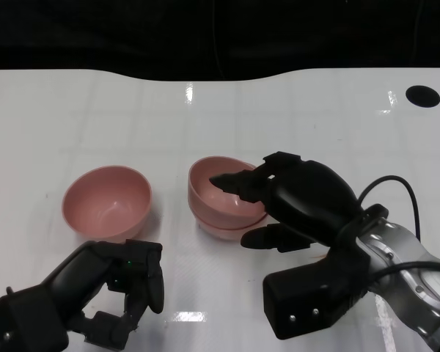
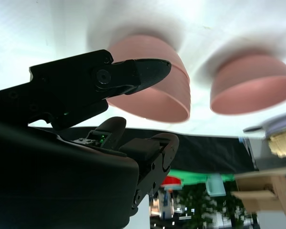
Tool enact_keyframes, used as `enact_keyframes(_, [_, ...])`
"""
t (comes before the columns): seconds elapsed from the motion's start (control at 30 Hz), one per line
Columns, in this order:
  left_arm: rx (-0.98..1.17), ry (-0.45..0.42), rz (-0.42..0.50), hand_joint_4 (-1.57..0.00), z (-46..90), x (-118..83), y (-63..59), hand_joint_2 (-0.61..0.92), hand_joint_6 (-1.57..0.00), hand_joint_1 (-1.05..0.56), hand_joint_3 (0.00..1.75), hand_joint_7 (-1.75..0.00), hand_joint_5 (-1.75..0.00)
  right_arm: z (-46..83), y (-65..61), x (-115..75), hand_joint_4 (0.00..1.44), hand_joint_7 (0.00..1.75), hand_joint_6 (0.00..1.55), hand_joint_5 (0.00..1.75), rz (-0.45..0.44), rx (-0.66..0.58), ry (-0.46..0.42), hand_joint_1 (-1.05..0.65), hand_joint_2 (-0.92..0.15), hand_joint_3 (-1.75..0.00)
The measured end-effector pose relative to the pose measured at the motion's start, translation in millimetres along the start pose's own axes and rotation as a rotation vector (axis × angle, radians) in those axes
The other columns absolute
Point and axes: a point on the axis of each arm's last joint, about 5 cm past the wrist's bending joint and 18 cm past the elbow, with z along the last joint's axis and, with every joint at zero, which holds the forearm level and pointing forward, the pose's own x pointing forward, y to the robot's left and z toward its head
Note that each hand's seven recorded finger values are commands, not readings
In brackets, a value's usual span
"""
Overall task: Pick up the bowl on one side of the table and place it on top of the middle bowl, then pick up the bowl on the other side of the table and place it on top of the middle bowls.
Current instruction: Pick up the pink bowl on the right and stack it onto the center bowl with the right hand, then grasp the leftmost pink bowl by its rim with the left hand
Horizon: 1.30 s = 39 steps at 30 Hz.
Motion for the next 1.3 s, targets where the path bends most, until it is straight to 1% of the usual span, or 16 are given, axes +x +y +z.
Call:
enact_keyframes(0.27, [0.004, 0.004, 0.002, -0.92, 0.2, -0.5, 1.3, 0.38, -0.85, -0.14, 1.44, -1.51, -1.72, -5.7, 2.4, -21.4, 0.34, 0.13, 0.6, 0.99, -0.119, 0.049, -0.022, -0.45, -0.92, -0.04])
enact_keyframes(0.4, [0.001, 0.009, 0.005, -0.91, 0.1, -0.7, 1.9, 0.38, -0.85, -0.14, 1.44, -1.5, -1.71, -8.1, 5.7, -31.4, 0.52, 0.22, 0.76, 1.07, -0.193, 0.093, -0.052, -0.33, -0.92, -0.04])
enact_keyframes(0.5, [-0.002, 0.008, 0.006, -0.91, 0.1, -0.6, 2.0, 0.38, -0.85, -0.13, 1.43, -1.5, -1.72, -11.1, 7.7, -40.8, 0.63, 0.32, 0.88, 1.31, -0.237, 0.119, -0.055, -0.24, -0.91, -0.06])
enact_keyframes(0.6, [-0.006, 0.014, 0.009, -0.91, -0.1, -0.9, 2.3, 0.38, -0.85, -0.13, 1.43, -1.5, -1.72, -15.8, 10.0, -55.2, 0.68, 0.39, 0.93, 1.38, -0.257, 0.121, -0.036, -0.19, -0.89, -0.08])
enact_keyframes(0.63, [-0.004, 0.013, 0.009, -0.9, 0.2, -0.8, 2.4, 0.38, -0.85, -0.13, 1.44, -1.5, -1.72, -16.6, 10.5, -59.4, 0.75, 0.49, 0.95, 1.29, -0.265, 0.125, -0.033, -0.15, -0.84, -0.2])
enact_keyframes(0.7, [0.0, 0.01, 0.01, -0.9, 1.1, -0.5, 2.5, 0.37, -0.85, -0.13, 1.44, -1.49, -1.72, -17.5, 12.1, -67.2, 0.81, 0.65, 0.92, 1.19, -0.278, 0.142, -0.036, -0.13, -0.58, -0.7])
enact_keyframes(0.77, [0.001, 0.008, 0.011, -0.9, 1.4, -0.5, 2.7, 0.37, -0.85, -0.13, 1.45, -1.49, -1.72, -18.9, 13.1, -72.6, 0.82, 0.69, 0.91, 1.17, -0.279, 0.148, -0.033, -0.12, -0.49, -0.86])
enact_keyframes(0.83, [0.006, 0.006, 0.019, -0.89, 2.3, -0.5, 3.0, 0.37, -0.86, -0.12, 1.43, -1.47, -1.7, -19.2, 13.6, -76.6, 0.91, 0.77, 0.99, 1.16, -0.298, 0.16, -0.046, -0.05, -0.37, -1.12])
enact_keyframes(0.87, [0.009, 0.005, 0.026, -0.89, 2.7, -0.8, 3.8, 0.37, -0.86, -0.12, 1.43, -1.46, -1.7, -18.8, 14.6, -79.2, 0.92, 0.79, 1.0, 1.16, -0.308, 0.169, -0.056, -0.04, -0.35, -1.17])
enact_keyframes(0.9, [0.011, 0.005, 0.033, -0.89, 2.9, -1.3, 4.7, 0.37, -0.85, -0.11, 1.43, -1.45, -1.7, -18.4, 16.0, -82.2, 0.94, 0.84, 1.01, 1.28, -0.314, 0.177, -0.06, -0.03, -0.31, -1.26])
enact_keyframes(1.0, [0.013, 0.005, 0.048, -0.87, 3.0, -2.2, 6.2, 0.37, -0.84, -0.1, 1.43, -1.45, -1.7, -18.2, 18.7, -90.7, 0.96, 0.9, 1.02, 1.39, -0.319, 0.189, -0.043, -0.04, -0.29, -1.35])
enact_keyframes(1.1, [-0.002, -0.002, 0.059, -0.8, 2.9, -2.3, 6.5, 0.43, -0.81, -0.1, 1.29, -1.38, -1.68, -15.1, 19.5, -97.7, 1.03, 1.05, 1.02, 1.44, -0.326, 0.203, -0.035, -0.05, -0.25, -1.51])
enact_keyframes(1.13, [-0.012, -0.008, 0.065, -0.77, 2.8, -2.3, 6.7, 0.47, -0.8, -0.11, 1.22, -1.32, -1.64, -14.0, 19.8, -100.1, 1.03, 1.17, 1.0, 1.52, -0.328, 0.21, -0.03, -0.05, -0.2, -1.59])
enact_keyframes(1.2, [-0.035, -0.017, 0.079, -0.76, 2.3, -3.0, 7.6, 0.5, -0.8, -0.12, 1.16, -1.27, -1.62, -12.6, 19.9, -104.6, 1.02, 1.24, 0.98, 1.56, -0.332, 0.218, -0.02, -0.06, -0.19, -1.61])
enact_keyframes(1.23, [-0.04, -0.019, 0.083, -0.74, 2.2, -3.2, 8.2, 0.55, -0.79, -0.14, 1.03, -1.15, -1.5, -12.6, 19.6, -106.2, 1.0, 1.37, 0.94, 1.64, -0.332, 0.222, -0.013, -0.06, -0.16, -1.65])
enact_keyframes(1.3, [-0.042, -0.018, 0.089, -0.73, 1.8, -3.8, 9.1, 0.61, -0.8, -0.16, 0.9, -1.03, -1.39, -11.2, 19.2, -109.9, 0.99, 1.49, 0.9, 1.7, -0.332, 0.234, -0.003, -0.06, -0.14, -1.69])
